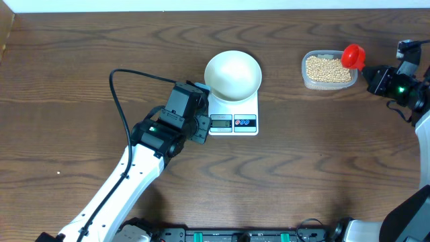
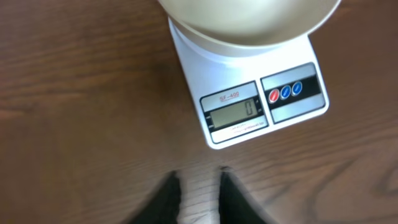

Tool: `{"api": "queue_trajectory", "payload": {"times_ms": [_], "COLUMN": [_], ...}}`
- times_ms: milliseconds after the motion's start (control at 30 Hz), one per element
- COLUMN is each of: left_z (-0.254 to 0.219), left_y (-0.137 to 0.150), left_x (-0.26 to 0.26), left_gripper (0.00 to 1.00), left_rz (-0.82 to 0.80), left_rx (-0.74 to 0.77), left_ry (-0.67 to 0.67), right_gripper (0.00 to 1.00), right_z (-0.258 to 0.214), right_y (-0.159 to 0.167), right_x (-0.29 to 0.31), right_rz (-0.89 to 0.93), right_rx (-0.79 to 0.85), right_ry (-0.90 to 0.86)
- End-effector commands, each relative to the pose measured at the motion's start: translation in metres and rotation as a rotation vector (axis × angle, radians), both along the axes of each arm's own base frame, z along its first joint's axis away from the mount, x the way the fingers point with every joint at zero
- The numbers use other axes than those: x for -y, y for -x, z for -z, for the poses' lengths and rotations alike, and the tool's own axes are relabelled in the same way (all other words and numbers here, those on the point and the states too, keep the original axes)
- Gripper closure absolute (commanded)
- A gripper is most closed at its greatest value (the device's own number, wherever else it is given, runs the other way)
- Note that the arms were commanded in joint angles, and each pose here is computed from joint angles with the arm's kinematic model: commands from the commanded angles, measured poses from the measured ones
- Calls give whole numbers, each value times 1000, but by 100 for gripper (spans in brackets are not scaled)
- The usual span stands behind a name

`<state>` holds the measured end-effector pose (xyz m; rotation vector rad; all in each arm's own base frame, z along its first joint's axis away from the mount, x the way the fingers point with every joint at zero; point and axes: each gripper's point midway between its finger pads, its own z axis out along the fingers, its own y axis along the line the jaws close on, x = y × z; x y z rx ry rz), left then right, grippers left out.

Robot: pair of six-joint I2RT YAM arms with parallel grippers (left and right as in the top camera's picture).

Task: Scoop item into bowl and weigh 50g on scale
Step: 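Pull the left gripper back from the scale and hold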

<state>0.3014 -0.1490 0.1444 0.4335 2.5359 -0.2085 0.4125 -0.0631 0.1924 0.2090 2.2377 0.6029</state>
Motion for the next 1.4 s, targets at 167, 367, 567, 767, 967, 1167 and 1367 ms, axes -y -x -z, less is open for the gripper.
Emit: {"api": "queue_trajectory", "payload": {"times_ms": [167,367,567,767,967,1167,1367], "left_z": [9,9,9,13,13,13,13], "left_y": [5,5,5,11,11,11,11], "left_x": [-2,-2,-2,-5,-5,-5,-5], "left_gripper": [14,9,9,9,9,9,8], "left_rz": [4,4,4,4,4,4,4], "left_rx": [-26,-26,-26,-54,-55,-55,-56], "left_ry": [-4,-4,-5,-19,-19,-20,-19], "right_gripper": [99,99,99,99,99,99,99], "right_z": [-10,-10,-10,-9,-9,-8,-5], "right_y": [-2,-1,-1,0,0,1,4], "right_x": [2,2,1,1,1,0,-1], "right_rz": [-4,-4,-4,-4,-4,-5,-5], "right_rx": [28,27,24,17,17,10,-5], "right_ry": [38,37,35,32,32,29,23]}}
